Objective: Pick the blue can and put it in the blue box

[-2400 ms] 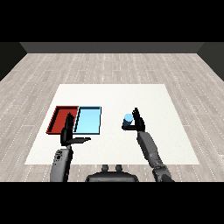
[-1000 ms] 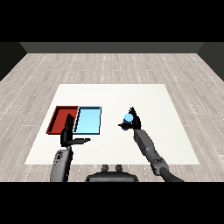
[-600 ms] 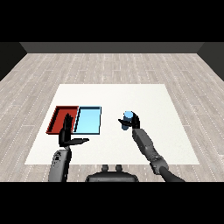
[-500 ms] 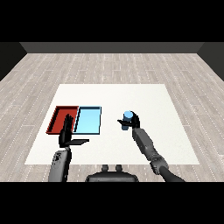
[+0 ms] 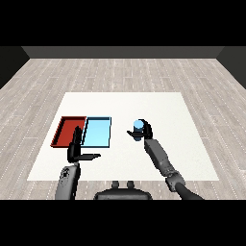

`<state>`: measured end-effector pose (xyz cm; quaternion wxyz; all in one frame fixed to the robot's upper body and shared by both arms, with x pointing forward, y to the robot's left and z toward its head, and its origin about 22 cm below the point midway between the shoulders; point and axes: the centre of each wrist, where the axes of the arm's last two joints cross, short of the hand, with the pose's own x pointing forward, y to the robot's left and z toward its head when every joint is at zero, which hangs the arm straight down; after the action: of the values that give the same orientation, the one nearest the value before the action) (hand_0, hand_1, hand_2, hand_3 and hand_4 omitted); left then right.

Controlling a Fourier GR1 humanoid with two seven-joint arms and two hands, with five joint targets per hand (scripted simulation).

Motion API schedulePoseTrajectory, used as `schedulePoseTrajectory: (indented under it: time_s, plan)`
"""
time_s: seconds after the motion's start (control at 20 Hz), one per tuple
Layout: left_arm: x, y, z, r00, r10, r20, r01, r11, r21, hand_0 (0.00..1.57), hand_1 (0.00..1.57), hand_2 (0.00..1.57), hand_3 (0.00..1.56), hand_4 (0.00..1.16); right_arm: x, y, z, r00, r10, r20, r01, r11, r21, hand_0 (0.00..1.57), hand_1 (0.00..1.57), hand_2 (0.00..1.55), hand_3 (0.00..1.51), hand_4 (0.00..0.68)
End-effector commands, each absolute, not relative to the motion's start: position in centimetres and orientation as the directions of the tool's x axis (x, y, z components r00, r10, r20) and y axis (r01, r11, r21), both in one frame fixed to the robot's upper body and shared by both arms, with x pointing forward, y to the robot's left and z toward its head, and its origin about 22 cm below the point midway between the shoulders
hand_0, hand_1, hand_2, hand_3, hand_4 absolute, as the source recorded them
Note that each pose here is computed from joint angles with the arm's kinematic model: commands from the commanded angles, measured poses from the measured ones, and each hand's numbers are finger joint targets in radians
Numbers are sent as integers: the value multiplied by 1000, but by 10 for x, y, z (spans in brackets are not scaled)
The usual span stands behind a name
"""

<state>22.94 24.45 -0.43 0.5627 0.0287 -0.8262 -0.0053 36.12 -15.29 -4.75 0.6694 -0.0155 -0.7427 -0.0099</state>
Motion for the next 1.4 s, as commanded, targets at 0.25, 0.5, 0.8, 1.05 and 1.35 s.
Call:
schedulePoseTrajectory:
  time_s: [0.25, 0.5, 0.8, 1.05, 1.35]
  plan:
    - [252, 200, -7, -336, -19, 942, 69, 997, 44, 0, 0, 0, 0, 0, 371, -138, -4, -211, -7, 977, 0, 1000, 7, 1464, 1464, 1486, 1387, 525]
    - [247, 207, -4, -336, 4, 942, 72, 997, 21, 0, 0, 0, 0, 0, 355, -119, 16, -259, 8, 966, -49, 999, -21, 1448, 1448, 1471, 1353, 539]
    - [252, 186, 9, -320, 23, 947, 113, 994, 14, 0, 0, 0, 0, 0, 349, -134, 16, -277, -8, 961, -75, 997, -13, 1443, 1443, 1462, 1348, 562]
    - [255, 181, 12, -318, 60, 946, 140, 990, -16, 0, 0, 0, 0, 0, 310, -146, 12, -277, -14, 961, -100, 995, -14, 1443, 1443, 1462, 1348, 562]
    - [262, 152, 3, -298, 112, 948, 166, 984, -64, 0, 0, 0, 0, 0, 336, -151, 31, -300, -20, 954, -107, 994, -13, 1472, 1472, 1473, 1382, 560]
